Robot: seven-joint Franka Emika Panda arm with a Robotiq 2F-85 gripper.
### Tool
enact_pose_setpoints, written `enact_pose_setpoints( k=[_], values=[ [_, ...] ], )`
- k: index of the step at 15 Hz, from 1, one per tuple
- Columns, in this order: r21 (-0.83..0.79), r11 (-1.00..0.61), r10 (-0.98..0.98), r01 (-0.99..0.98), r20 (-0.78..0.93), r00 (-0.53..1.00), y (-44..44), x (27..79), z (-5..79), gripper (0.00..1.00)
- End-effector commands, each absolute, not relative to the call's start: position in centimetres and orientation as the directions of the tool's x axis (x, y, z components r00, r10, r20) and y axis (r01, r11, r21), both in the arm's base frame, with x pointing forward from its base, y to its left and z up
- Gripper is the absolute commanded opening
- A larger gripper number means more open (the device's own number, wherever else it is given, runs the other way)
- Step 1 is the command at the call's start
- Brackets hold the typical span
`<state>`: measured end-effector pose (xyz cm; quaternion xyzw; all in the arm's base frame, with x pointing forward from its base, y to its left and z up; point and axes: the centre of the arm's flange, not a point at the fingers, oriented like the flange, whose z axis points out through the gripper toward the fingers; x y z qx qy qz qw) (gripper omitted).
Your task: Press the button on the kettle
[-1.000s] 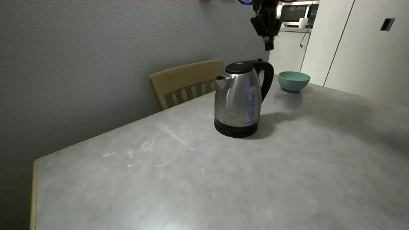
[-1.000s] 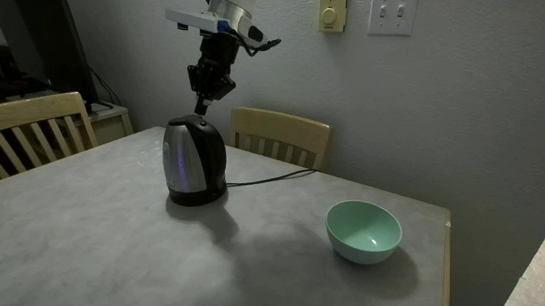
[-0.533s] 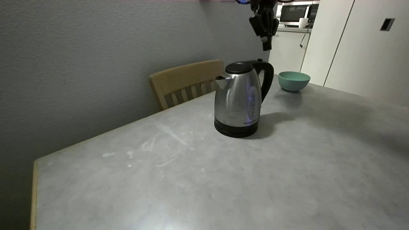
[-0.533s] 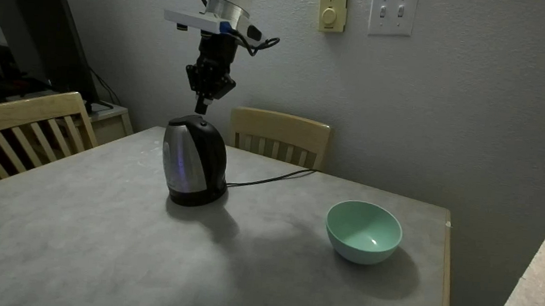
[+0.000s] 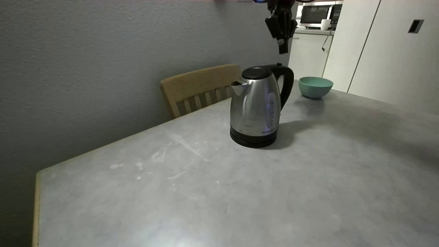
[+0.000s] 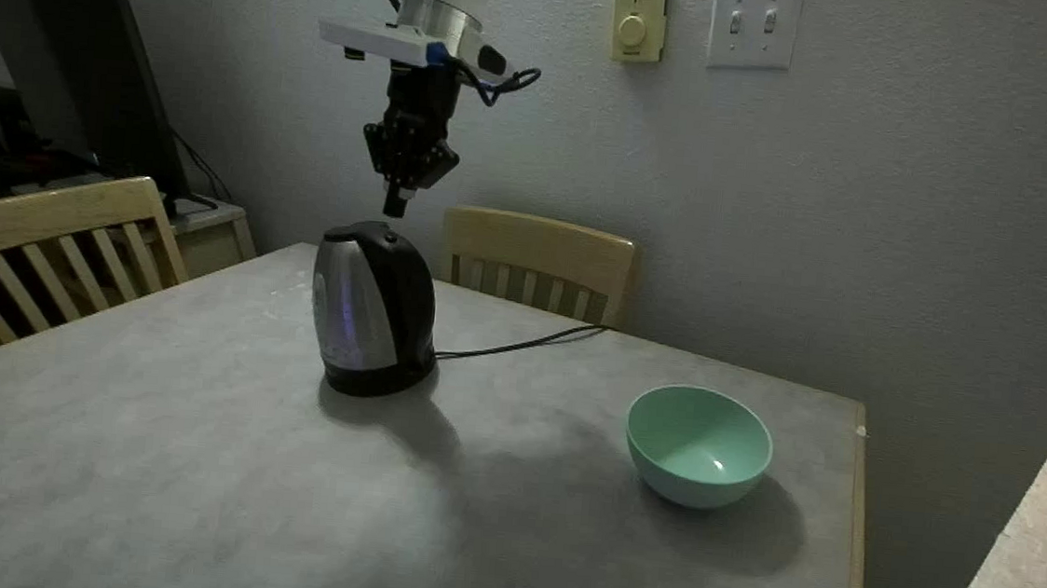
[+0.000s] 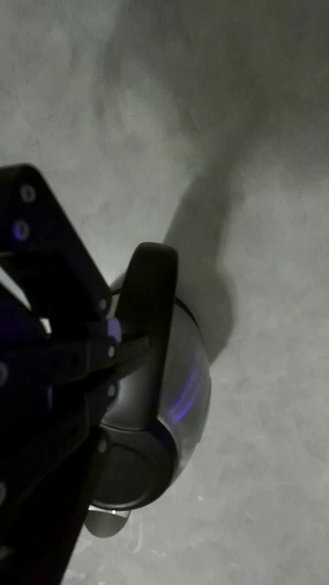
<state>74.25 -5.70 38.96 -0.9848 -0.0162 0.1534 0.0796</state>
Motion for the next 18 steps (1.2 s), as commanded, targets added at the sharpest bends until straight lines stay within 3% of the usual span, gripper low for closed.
enact_pose_setpoints(
  k=[1, 10, 18],
  values=[
    [-0.16, -0.986, 0.066, 0.035, -0.191, 0.979, -6.7, 75.0, 38.4, 0.0],
    [-0.183, -0.983, 0.014, -0.004, -0.097, 0.995, -7.1, 75.9, 37.2, 0.0],
    [-0.231, -0.967, -0.078, -0.111, -0.147, 0.986, -5.5, 75.1, 37.0, 0.0]
  ],
)
